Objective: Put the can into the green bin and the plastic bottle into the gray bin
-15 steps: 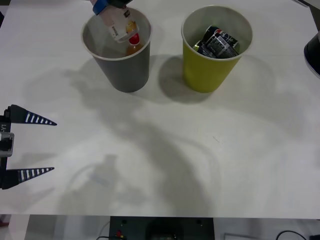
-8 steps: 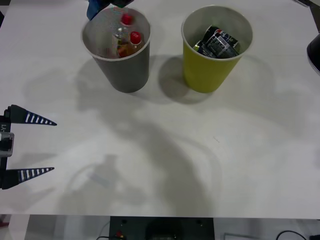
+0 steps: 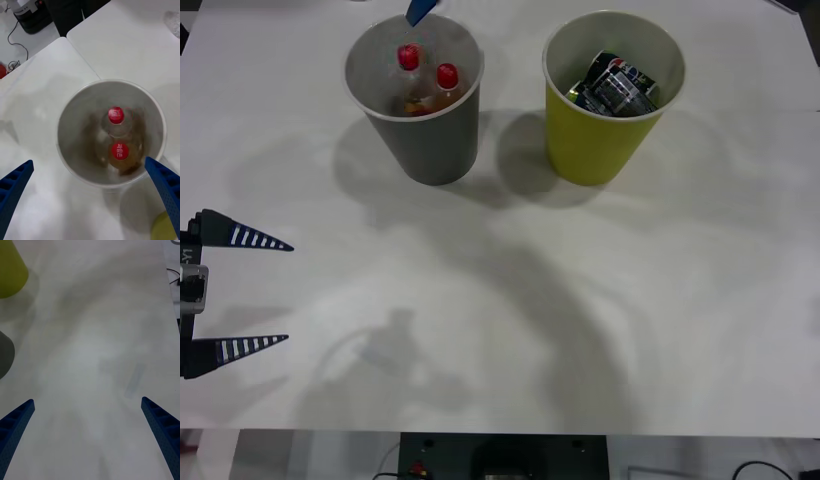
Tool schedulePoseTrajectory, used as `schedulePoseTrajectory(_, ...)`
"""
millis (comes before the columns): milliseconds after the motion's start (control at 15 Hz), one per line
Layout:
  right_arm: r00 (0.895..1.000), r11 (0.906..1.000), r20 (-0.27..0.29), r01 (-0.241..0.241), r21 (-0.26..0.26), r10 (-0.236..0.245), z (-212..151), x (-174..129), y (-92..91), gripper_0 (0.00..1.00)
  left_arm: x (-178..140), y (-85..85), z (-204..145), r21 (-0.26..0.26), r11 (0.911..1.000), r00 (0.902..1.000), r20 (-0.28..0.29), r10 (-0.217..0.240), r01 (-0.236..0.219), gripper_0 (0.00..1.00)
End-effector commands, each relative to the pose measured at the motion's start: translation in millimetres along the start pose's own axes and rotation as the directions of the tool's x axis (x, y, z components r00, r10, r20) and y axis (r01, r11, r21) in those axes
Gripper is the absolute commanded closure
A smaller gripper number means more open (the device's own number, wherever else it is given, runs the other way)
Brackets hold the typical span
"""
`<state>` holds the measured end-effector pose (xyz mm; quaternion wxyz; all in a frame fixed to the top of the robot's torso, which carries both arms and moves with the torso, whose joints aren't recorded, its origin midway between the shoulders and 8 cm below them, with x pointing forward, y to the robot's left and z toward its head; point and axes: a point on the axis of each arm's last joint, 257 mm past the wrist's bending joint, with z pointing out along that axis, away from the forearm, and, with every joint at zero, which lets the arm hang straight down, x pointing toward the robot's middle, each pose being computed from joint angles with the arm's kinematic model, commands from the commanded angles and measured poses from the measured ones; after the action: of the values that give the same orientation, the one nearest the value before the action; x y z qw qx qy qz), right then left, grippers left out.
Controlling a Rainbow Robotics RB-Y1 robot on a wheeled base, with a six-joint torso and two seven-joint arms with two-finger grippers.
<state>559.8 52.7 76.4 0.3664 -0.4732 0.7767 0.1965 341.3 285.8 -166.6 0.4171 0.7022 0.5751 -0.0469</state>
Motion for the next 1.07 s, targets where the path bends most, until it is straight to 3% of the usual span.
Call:
schedulePoseTrajectory(67, 1.0, 0.9998, -0.008, 0.012, -0.016, -0.012, -20.1, 16.5, -5.4, 0.0, 0.0, 0.0, 0.0, 0.0, 1.0, 1.0, 0.0, 0.0, 0.0, 0.02)
schedulePoseTrajectory(733, 0.997, 0.9937, 0.03, 0.072, -0.086, -0.069, -88.8, 98.8, -3.4, 0.0, 0.0, 0.0, 0.0, 0.0, 1.0, 1.0, 0.0, 0.0, 0.0, 0.02)
schedulePoseTrajectory(867, 0.99, 0.9847, 0.038, 0.14, -0.103, -0.137, -103.0, 119.9, -1.7, 0.0, 0.0, 0.0, 0.0, 0.0, 1.0, 1.0, 0.0, 0.0, 0.0, 0.02)
schedulePoseTrajectory(1067, 0.979, 0.9694, 0.06, 0.203, -0.138, -0.196, -124.8, 152.8, -0.2, 0.0, 0.0, 0.0, 0.0, 0.0, 1.0, 1.0, 0.0, 0.0, 0.0, 0.02)
